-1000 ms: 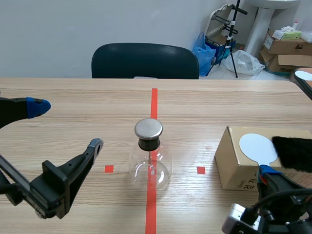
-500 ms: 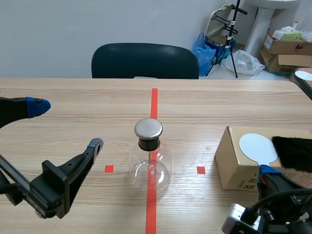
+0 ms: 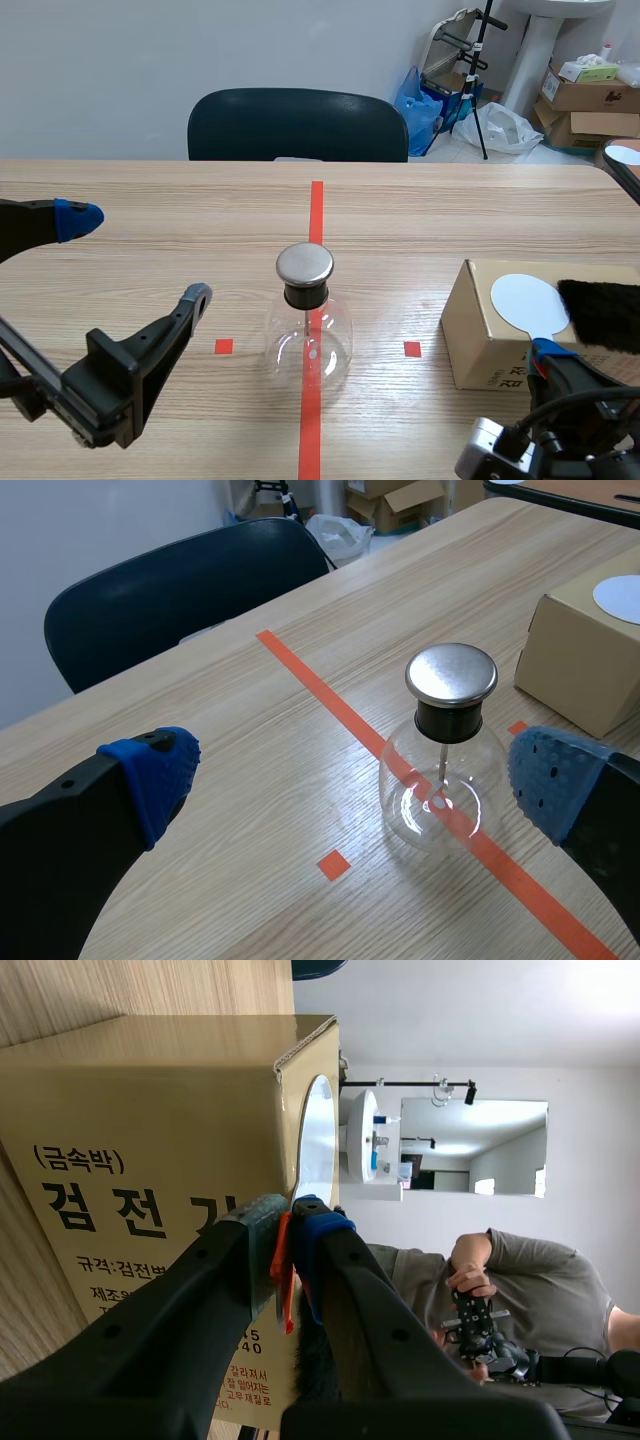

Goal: Do the electroscope experiment

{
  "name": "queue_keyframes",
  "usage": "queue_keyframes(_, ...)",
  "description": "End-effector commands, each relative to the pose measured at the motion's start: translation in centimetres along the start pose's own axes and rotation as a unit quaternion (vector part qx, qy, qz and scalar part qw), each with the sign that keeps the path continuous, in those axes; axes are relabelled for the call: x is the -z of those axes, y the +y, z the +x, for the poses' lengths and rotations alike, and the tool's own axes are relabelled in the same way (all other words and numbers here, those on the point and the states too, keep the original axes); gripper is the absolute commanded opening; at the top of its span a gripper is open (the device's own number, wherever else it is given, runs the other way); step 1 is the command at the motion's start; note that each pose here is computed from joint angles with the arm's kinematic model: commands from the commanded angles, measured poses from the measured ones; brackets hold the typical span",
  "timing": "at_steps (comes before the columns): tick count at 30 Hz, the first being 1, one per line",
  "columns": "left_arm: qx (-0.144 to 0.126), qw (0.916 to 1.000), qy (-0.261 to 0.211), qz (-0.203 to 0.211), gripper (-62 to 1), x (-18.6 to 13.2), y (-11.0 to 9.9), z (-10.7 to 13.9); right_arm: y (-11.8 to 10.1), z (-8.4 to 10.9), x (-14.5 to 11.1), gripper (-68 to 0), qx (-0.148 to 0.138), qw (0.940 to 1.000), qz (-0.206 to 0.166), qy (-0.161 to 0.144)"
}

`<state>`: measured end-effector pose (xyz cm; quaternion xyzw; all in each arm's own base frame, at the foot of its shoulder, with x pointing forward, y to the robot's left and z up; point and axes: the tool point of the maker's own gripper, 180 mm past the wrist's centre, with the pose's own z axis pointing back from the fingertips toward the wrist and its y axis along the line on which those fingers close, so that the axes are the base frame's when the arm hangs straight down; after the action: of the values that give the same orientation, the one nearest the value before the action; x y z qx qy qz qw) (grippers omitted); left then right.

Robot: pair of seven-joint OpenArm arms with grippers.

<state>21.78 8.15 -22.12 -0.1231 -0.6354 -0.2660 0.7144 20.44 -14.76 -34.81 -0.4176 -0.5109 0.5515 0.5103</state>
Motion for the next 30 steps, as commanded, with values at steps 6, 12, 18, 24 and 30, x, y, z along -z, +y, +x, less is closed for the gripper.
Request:
queue_keyframes(6, -0.008, 0.9999, -0.011, -0.002, 1.4, 0.0, -0.3, 0.5, -0.7, -0.2, 0.3, -66.7, 0.0, 0.9999, -0.015, 0.003)
queue_keyframes(12, 0.005, 0.9995, 0.001, -0.031, -24.5, 0.5, -1.1, -0.2, -0.7, 0.0, 0.3, -66.6, -0.014, 0.9998, -0.014, -0.006)
queue_keyframes(18, 0.021, 0.9947, 0.031, -0.095, -59.0, 0.7, -1.9, -2.9, -2.2, 0.0, 0.4, -66.5, -0.024, 0.9987, -0.044, -0.003)
queue_keyframes(24, 0.016, 0.9848, 0.035, -0.169, -59.0, 1.4, -2.6, -5.7, -4.0, -0.2, 0.7, -66.4, -0.043, 0.9964, -0.07, 0.02)
queue_keyframes(30, -0.004, 0.9793, 0.047, -0.197, -58.2, 2.8, -2.2, -9.0, -6.1, 0.6, 1.0, -66.4, -0.042, 0.9938, -0.098, 0.029)
